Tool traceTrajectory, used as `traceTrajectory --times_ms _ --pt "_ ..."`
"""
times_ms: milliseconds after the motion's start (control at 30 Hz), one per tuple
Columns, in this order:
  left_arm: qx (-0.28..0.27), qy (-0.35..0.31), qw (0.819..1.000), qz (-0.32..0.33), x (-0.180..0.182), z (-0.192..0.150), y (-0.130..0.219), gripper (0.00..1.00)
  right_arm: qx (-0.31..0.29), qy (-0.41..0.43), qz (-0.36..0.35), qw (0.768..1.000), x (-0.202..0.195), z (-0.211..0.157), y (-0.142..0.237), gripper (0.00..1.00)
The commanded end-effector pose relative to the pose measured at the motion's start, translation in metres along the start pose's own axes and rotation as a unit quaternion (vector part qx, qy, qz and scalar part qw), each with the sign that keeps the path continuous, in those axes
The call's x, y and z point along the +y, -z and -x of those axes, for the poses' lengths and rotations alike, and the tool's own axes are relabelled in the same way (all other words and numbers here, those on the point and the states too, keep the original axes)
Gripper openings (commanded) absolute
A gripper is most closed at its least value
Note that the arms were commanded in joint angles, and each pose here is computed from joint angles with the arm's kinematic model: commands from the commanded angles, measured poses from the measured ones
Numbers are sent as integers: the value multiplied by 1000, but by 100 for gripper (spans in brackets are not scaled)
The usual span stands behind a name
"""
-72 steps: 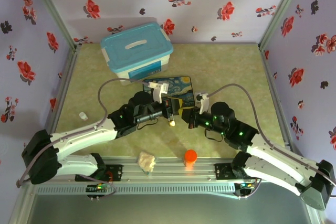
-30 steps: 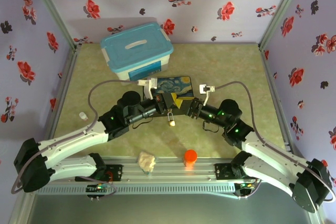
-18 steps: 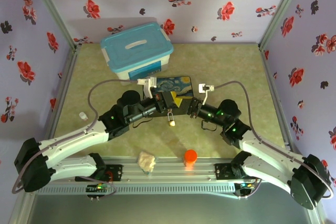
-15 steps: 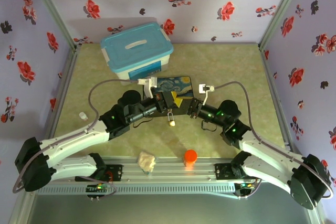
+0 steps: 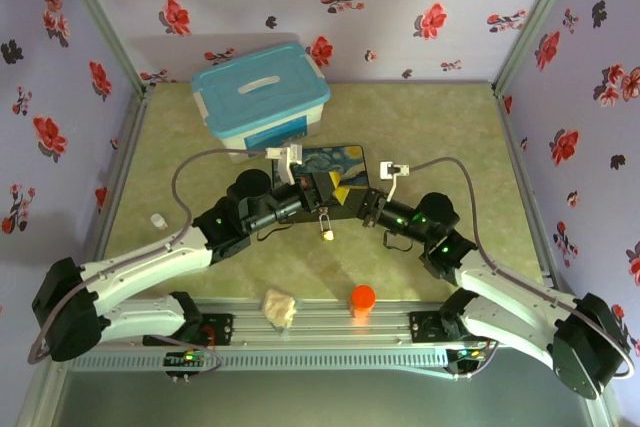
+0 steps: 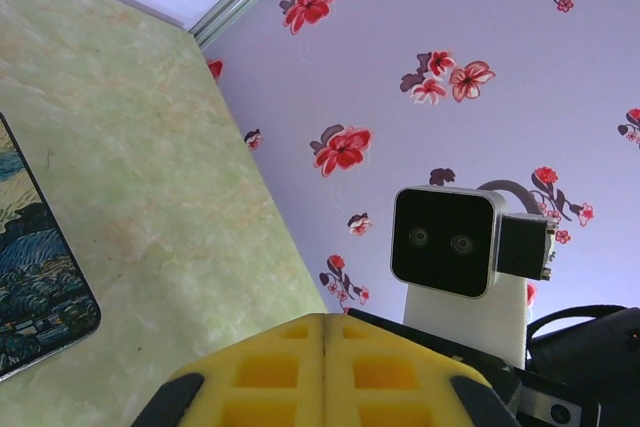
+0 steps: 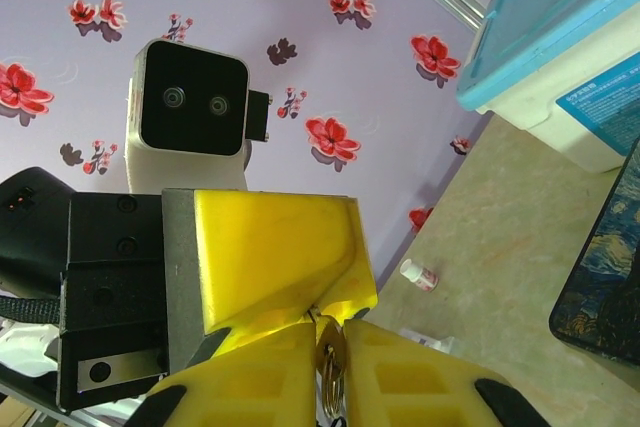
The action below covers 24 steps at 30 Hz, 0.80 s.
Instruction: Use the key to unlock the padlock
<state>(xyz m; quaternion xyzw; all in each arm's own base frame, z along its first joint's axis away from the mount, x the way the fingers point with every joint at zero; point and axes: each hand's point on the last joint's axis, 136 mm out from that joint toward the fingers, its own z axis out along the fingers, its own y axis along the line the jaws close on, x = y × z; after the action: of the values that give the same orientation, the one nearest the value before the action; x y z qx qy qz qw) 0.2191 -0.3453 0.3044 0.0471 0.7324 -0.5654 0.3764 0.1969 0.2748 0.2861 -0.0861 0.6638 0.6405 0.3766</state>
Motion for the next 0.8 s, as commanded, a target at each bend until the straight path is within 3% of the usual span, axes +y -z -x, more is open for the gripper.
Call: traceTrajectory --times_ms 0,233,400,433,500,567,633,767 --pt "-12 4 1000 -25 -15 10 -3 0 -10 6 24 1000 9 4 0 15" --pt "-10 8 999 -29 -15 9 -4 0 -10 5 26 1000 8 4 -1 2" --pt "-5 8 1000 -21 -10 5 -5 0 -15 6 20 1000 6 3 2 0" --pt "-4 7 1000 -19 -9 5 -5 3 -16 5 17 1000 5 3 3 0" --pt "-10 7 1000 4 -1 6 -2 41 -17 7 7 1000 2 3 5 0" --pt "-24 3 999 36 9 11 5 67 -11 7 -28 1000 -9 0 7 0" --pt "-40 -11 997 58 14 18 14 77 2 15 -79 997 -25 -4 12 0" --pt "-50 -25 988 142 41 21 34 77 21 30 -217 975 -69 -10 31 0"
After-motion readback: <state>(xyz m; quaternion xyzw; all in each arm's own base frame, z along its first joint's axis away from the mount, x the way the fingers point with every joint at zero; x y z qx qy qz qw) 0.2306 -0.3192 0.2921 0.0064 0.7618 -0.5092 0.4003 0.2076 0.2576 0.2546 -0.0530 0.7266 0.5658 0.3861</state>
